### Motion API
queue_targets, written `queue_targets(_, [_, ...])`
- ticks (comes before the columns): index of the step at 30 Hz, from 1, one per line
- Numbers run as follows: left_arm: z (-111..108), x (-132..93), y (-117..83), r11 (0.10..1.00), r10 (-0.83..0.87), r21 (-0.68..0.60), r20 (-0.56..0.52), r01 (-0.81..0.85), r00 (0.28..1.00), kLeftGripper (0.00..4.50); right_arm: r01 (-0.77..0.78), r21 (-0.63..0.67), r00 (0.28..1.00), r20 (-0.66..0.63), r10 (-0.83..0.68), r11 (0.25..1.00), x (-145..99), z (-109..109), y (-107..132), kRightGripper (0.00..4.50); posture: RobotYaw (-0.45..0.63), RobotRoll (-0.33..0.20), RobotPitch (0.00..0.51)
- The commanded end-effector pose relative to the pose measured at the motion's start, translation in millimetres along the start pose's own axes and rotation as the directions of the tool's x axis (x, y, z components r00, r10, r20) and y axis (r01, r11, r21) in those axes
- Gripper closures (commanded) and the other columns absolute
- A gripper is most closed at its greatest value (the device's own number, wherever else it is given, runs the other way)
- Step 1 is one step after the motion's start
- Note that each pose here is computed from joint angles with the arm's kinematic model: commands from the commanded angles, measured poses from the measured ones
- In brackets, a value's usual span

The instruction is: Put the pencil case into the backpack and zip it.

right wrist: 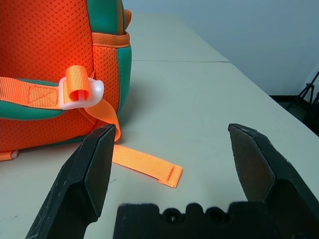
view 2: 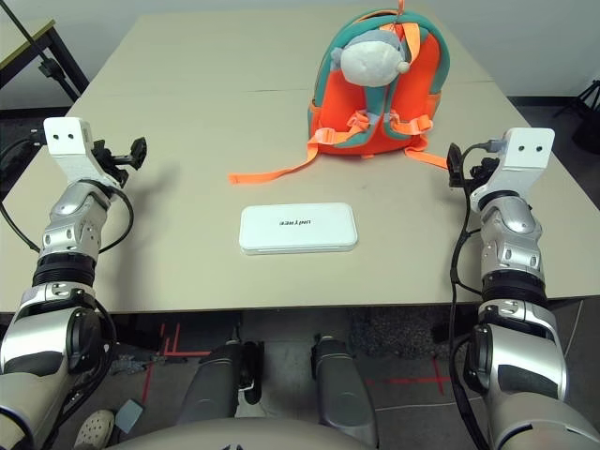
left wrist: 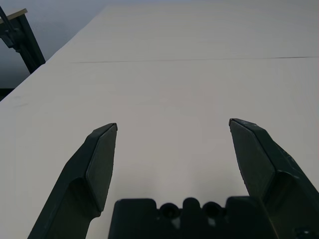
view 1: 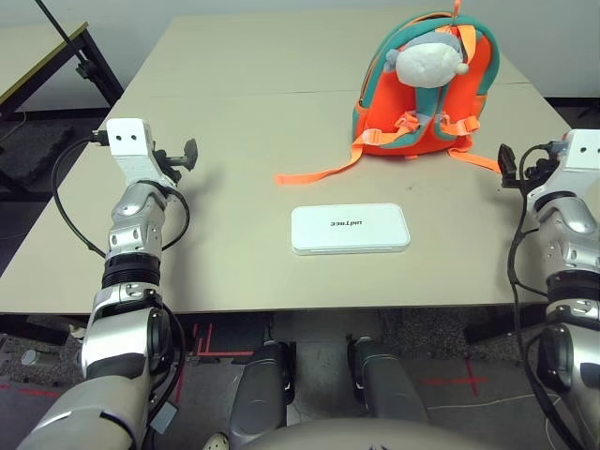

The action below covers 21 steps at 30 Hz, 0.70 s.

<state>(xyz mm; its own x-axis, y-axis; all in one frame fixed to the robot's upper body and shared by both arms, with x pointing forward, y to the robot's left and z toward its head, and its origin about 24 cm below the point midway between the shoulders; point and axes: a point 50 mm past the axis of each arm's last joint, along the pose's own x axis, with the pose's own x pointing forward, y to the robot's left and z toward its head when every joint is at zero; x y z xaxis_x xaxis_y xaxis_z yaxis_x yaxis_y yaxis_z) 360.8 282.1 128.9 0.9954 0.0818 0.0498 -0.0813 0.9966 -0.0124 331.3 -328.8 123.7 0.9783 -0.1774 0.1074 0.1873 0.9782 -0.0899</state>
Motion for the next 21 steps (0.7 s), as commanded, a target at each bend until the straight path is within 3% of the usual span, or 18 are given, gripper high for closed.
queue_targets(1, [-4,0,-1,1.0,-0.006,0.01,-0.019,0.006,1.0,0.0,0.012,-0.016,1.0,0.0,-0.012,1.0,-1,1,-6,0.04,-0.11,0.0,0.107])
queue_targets(11, [-5,-4,-2,0.999,-0.032,-0.008,-0.031,0.031,0.999,0.0,0.006,-0.016,1.0,-0.002,-0.006,1.0,-3,-1,-4,0.04,-0.1,0.0,0.108])
queue_targets(17, [6,0,-17,0.985,-0.132,-0.119,-0.062,0.124,0.989,0.0,-0.008,-0.024,1.0,-0.006,0.008,1.0,-1,0,-2,0.04,-0.1,0.0,0.119])
queue_targets(21, [12,-7,-38,0.903,-0.34,-0.327,-0.145,0.279,0.929,0.0,-0.018,-0.038,1.0,-0.006,0.018,0.999,-3,-1,-2,0.04,-0.1,0.0,0.112])
